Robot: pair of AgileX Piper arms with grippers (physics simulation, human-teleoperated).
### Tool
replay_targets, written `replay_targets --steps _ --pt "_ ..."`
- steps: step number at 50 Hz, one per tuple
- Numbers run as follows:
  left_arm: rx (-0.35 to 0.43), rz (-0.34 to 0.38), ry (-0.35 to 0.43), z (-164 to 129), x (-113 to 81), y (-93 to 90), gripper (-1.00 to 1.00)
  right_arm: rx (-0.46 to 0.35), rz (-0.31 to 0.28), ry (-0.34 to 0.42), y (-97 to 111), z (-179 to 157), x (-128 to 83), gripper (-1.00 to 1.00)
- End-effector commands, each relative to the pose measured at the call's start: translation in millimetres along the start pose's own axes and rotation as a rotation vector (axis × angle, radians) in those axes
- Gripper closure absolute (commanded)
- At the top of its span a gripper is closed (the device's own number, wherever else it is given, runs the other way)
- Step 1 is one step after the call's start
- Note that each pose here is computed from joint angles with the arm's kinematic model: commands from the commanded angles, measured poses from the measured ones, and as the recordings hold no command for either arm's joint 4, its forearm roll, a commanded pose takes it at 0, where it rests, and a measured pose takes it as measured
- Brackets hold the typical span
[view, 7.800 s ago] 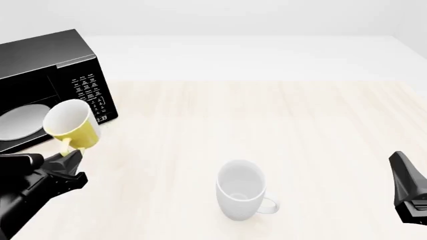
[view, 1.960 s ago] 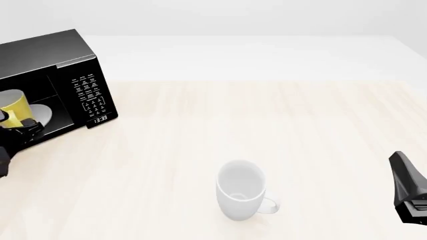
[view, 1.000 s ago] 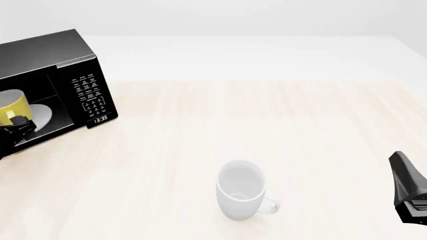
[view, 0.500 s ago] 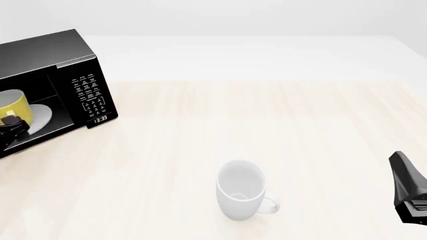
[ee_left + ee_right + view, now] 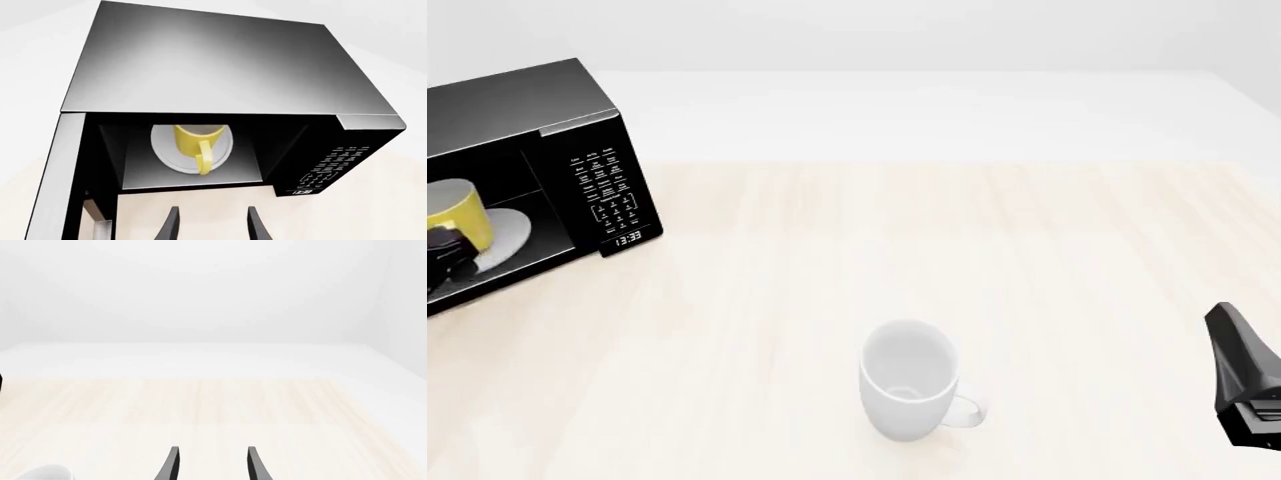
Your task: Put the yellow and white mug in the microwave and close it.
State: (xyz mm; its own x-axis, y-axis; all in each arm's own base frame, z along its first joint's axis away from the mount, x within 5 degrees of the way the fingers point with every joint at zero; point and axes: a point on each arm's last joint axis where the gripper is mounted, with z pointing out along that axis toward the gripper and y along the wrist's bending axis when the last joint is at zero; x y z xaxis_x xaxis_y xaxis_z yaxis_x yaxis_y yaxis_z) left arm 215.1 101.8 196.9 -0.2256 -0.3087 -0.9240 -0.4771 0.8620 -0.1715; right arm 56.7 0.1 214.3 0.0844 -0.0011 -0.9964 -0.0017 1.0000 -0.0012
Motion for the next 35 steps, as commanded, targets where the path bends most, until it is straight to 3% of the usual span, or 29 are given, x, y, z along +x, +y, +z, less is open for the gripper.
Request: replay_targets --steps 1,14,35 --pt "0.009 -0.007 0.006 -16 -6.8 -3.7 -1.00 0.000 0.000 0.000 0 0 0 -1.00" --pt "0.015 -0.023 -0.004 -34 -19.5 -6.8 -1.00 0.000 0.000 0.000 0 0 0 -1.00" --pt "0.031 0.026 -0.063 -74 -44.7 -12.3 -1.00 0.000 0.000 0.000 0 0 0 -1.00"
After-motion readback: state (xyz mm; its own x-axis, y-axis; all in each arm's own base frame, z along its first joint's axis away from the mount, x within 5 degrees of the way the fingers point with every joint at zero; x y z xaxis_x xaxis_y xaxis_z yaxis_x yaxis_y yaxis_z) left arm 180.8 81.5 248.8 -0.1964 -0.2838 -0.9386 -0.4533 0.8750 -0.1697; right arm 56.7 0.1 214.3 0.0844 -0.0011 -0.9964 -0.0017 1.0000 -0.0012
